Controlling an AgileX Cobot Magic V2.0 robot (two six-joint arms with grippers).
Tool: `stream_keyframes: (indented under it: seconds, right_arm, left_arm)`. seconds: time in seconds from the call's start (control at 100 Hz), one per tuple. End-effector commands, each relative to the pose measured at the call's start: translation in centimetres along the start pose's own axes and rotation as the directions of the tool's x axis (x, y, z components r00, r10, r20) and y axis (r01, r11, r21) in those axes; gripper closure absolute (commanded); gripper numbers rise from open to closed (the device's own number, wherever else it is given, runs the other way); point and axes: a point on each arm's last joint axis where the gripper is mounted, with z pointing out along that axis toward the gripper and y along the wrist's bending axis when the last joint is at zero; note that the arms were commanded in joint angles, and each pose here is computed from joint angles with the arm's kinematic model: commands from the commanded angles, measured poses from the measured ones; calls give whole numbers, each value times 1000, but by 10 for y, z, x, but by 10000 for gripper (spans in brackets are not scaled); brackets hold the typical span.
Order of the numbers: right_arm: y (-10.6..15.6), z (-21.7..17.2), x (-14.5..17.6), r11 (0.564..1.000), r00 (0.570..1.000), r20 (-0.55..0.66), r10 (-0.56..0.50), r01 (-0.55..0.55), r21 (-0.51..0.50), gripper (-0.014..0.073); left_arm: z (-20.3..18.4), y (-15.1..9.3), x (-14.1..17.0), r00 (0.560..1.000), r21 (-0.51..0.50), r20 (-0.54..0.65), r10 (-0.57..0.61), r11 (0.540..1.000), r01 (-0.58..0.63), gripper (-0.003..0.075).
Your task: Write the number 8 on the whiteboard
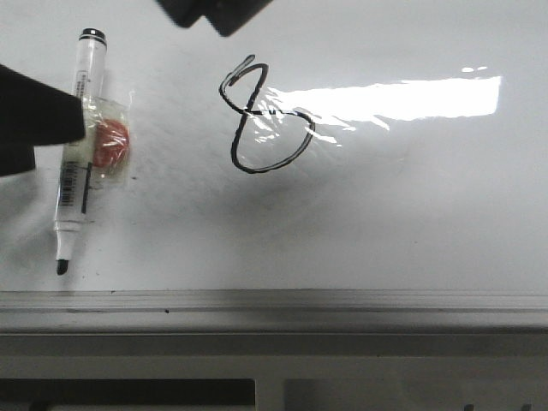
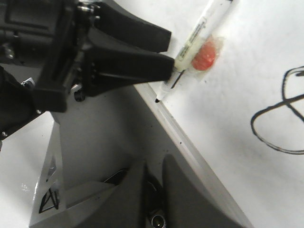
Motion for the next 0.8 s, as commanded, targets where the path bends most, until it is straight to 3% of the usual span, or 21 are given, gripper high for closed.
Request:
stream_keyframes:
  seconds: [0.0,0.07,0.39,0.58,0.79]
  right_arm:
    - [-1,-27,-7,999,985,166,-38,36,17,659]
    - [-3,-38,1,998,974,221,-55,50,27,658]
    - [-15,-82,86,986,863,478,-163,134,96,658]
    - [-22,-91,143,986,823,542,-169,135,102,658]
    - [-27,-100,180,986,772,614,-164,127,104,658]
  left_arm:
    - [-13,-8,-19,991,54,130,15,998,-22,587]
    - [-26,-9,-22,983,81,170,64,994,-78,738]
    - [-73,7,0,965,157,218,143,971,-179,741]
    - [-86,22,20,956,178,264,128,968,-179,741]
    - [-87,29,30,956,178,264,128,968,-179,741]
